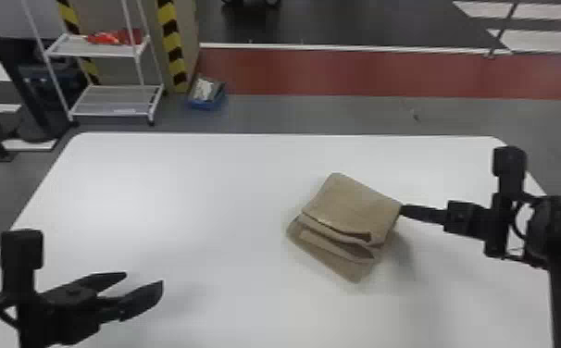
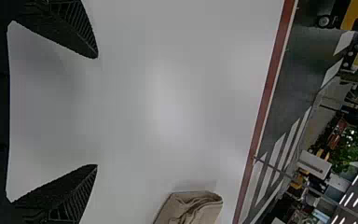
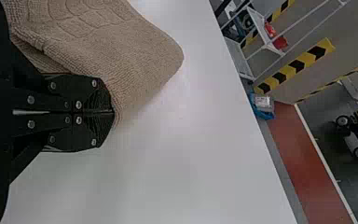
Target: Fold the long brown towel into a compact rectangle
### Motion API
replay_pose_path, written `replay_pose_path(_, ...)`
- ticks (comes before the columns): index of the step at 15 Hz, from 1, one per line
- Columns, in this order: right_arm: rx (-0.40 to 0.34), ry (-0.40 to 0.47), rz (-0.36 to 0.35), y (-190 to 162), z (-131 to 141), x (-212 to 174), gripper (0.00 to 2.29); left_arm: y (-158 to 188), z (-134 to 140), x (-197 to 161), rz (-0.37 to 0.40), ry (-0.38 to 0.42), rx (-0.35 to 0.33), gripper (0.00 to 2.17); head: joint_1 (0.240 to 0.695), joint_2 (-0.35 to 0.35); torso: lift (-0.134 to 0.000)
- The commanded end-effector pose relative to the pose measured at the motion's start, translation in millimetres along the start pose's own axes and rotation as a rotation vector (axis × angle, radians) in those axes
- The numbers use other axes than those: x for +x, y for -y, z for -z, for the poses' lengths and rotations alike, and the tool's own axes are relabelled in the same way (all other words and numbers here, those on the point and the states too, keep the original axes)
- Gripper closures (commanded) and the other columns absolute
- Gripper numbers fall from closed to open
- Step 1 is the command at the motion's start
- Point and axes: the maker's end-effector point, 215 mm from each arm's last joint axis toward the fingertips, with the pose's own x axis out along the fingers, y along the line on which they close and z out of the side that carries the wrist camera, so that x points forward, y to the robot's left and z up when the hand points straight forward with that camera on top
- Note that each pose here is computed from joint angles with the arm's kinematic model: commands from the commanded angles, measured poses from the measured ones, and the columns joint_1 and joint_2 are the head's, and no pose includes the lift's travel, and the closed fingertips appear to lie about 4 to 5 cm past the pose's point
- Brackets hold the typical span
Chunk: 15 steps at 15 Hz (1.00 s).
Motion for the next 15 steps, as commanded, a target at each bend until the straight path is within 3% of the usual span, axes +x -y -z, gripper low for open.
replay_pose_path(1,-0.033,0.024,0.000,-5,-11,14,2.04,-1,1,-2,-0.004,0.000,0.001,0.04,0.695,-0.024,-0.120)
replay_pose_path(4,-0.066,0.067,-0.006,-14,-26,24,2.04,1,4,-6,-0.002,0.001,-0.001,0.04,0.695,-0.011,-0.120)
replay_pose_path(9,-0.080,0.066,-0.033,-31,-27,37,2.04,6,6,-10,0.003,0.001,0.002,0.04,0.695,0.006,-0.120)
replay_pose_path(15,-0.147,0.070,-0.060,-54,-29,54,2.03,14,2,-17,0.017,0.012,0.015,0.04,0.695,0.038,-0.120)
